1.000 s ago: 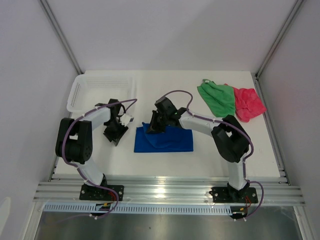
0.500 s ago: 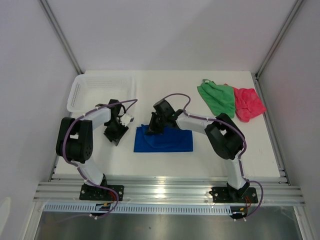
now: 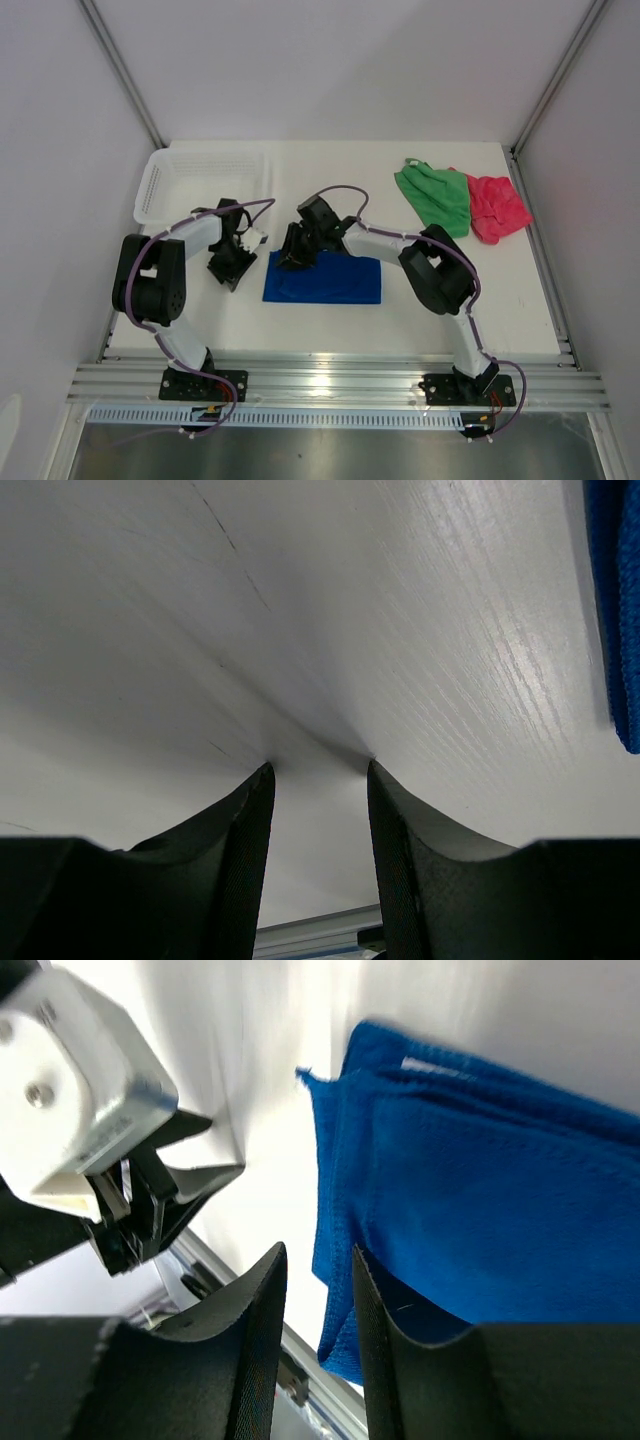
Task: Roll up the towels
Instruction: Fold the towel
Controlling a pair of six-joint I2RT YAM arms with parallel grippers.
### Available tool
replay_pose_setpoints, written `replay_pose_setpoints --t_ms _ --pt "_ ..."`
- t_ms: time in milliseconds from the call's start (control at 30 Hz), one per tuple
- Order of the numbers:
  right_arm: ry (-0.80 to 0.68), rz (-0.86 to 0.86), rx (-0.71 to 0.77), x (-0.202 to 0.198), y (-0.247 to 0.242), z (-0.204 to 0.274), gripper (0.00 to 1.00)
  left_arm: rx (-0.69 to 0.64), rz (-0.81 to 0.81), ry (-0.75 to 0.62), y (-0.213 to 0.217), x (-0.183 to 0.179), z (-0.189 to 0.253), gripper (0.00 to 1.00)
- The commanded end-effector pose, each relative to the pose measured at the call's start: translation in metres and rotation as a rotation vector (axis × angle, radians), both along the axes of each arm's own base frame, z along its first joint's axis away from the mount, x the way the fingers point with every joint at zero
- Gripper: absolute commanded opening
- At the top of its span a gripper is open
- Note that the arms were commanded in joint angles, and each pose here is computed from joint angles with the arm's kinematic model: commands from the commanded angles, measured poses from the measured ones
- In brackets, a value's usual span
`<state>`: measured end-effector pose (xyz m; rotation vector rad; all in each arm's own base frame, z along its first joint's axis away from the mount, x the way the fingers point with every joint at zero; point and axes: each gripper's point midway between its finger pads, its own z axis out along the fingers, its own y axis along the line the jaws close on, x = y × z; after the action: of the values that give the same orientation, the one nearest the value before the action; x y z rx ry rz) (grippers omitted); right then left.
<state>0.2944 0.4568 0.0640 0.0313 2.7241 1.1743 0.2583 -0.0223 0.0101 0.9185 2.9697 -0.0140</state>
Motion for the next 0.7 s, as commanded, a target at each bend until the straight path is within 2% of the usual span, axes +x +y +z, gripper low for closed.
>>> replay_pose_setpoints --t_ms 0,167,267,300,333,467,533,667 --pt "-0.032 0.08 0.066 -0.008 0.017 0.023 0.36 -0.012 -0.004 -0.01 0.0 0.008 -0.006 0.46" --pt "-0.138 0.129 0.019 -0.014 0.001 0.05 0.35 -0.048 -0.002 -0.027 -0.006 0.01 0.01 0.46" --pt "-0.213 0.135 -0.037 -0.02 -0.025 0.069 0.35 -0.126 -0.004 -0.042 -0.02 0.012 0.035 0.46" --pt "-0.203 0.136 -0.077 -0.027 -0.039 0.06 0.35 -0.179 -0.01 -0.067 -0.03 0.02 0.049 0.46" --pt "-0.241 0.126 -0.068 -0.029 -0.049 0.077 0.36 -0.203 -0.018 -0.081 -0.037 0.018 0.06 0.47" --pt "-0.226 0.021 -0.083 -0.034 -0.103 0.072 0.36 -0.284 -0.119 -0.082 -0.069 0.002 0.088 0.48" --pt "-0.184 -0.064 -0.152 -0.032 -0.145 0.045 0.36 -0.288 -0.195 -0.071 -0.088 -0.009 0.09 0.49" --pt "-0.174 -0.215 -0.188 -0.03 -0.21 0.035 0.36 -0.255 -0.279 -0.017 -0.114 -0.026 0.075 0.5"
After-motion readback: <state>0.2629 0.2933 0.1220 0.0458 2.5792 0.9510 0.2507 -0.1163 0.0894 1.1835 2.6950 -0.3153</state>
